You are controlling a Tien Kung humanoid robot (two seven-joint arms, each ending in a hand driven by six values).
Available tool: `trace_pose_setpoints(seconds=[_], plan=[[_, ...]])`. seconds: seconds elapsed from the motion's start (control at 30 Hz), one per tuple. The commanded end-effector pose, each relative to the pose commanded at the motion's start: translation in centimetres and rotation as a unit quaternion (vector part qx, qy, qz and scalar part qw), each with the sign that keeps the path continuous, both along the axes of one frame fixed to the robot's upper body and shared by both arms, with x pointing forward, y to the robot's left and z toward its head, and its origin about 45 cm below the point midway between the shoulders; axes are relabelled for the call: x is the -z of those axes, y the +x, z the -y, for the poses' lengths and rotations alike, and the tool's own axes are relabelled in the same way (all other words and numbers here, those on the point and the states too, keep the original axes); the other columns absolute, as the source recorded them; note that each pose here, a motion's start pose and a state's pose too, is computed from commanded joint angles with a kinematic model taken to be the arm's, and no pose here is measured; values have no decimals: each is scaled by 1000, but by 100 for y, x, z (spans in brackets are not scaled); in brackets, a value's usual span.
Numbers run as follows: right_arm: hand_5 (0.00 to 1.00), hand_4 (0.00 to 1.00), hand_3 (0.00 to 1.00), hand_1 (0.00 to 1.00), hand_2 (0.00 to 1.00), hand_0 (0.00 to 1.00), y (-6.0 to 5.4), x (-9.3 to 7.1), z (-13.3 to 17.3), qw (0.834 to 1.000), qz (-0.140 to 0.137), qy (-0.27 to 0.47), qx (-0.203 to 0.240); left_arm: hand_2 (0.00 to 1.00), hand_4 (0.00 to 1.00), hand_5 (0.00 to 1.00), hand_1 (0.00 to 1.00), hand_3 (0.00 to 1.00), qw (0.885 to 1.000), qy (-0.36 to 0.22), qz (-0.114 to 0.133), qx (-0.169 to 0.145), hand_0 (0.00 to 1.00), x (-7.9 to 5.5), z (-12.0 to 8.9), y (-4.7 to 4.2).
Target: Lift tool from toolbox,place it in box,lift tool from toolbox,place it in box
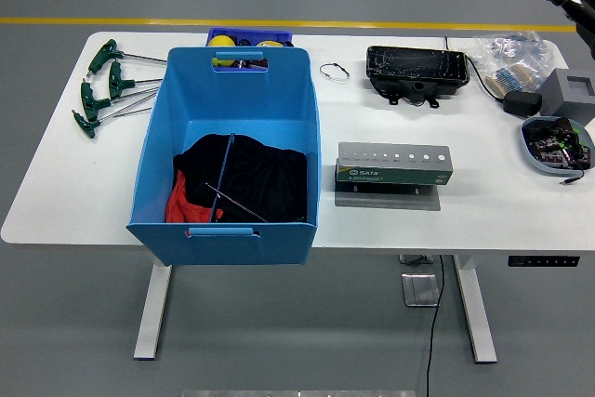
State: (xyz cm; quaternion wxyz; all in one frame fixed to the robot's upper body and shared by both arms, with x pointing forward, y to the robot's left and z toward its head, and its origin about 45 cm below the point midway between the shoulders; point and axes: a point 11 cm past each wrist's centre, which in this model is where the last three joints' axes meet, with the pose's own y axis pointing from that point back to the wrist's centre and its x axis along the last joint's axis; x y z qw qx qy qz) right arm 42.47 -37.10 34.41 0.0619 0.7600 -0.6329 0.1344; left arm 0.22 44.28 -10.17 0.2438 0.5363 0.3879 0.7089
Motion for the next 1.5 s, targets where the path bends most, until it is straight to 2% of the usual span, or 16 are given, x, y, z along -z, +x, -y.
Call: trace_pose_setpoints(seconds=[0.1,0.27,0.5,0.7,0.93,1.1,1.3,1.5], plan=[[885,998,899,888,897,971,-119,36,118,999,-7,49,15,476,715,658,468,674,1000,-1,-1,1,476,3,8,-1],[891,998,897,885,896,965,-360,181,254,996,-15,80,37,490,714,659,486,675,1000,-4,-1,0,502,14,33,-16],[903,998,899,888,897,965,-659,428,297,991,-27,116,57,514,712,666,510,680,1000,-11,-2,3,518,30,66,-29],[913,998,901,889,899,964,-858,604,307,988,-36,132,71,543,710,665,525,680,1000,-15,-3,7,531,36,77,-26],[921,998,901,889,898,962,-1030,790,348,977,-35,181,104,555,708,665,535,683,1000,-14,-5,9,543,32,67,-28],[929,998,902,888,897,961,-1112,921,378,969,-36,209,124,558,708,671,535,684,1000,-14,-7,10,552,33,67,-40],[941,998,902,886,895,960,-1141,1012,392,965,-42,220,134,557,709,677,542,690,1000,-15,-9,10,560,34,68,-53],[953,998,907,886,896,959,-1103,1028,308,969,-49,213,117,564,710,681,544,692,1000,-16,-9,12,566,35,68,-58]])
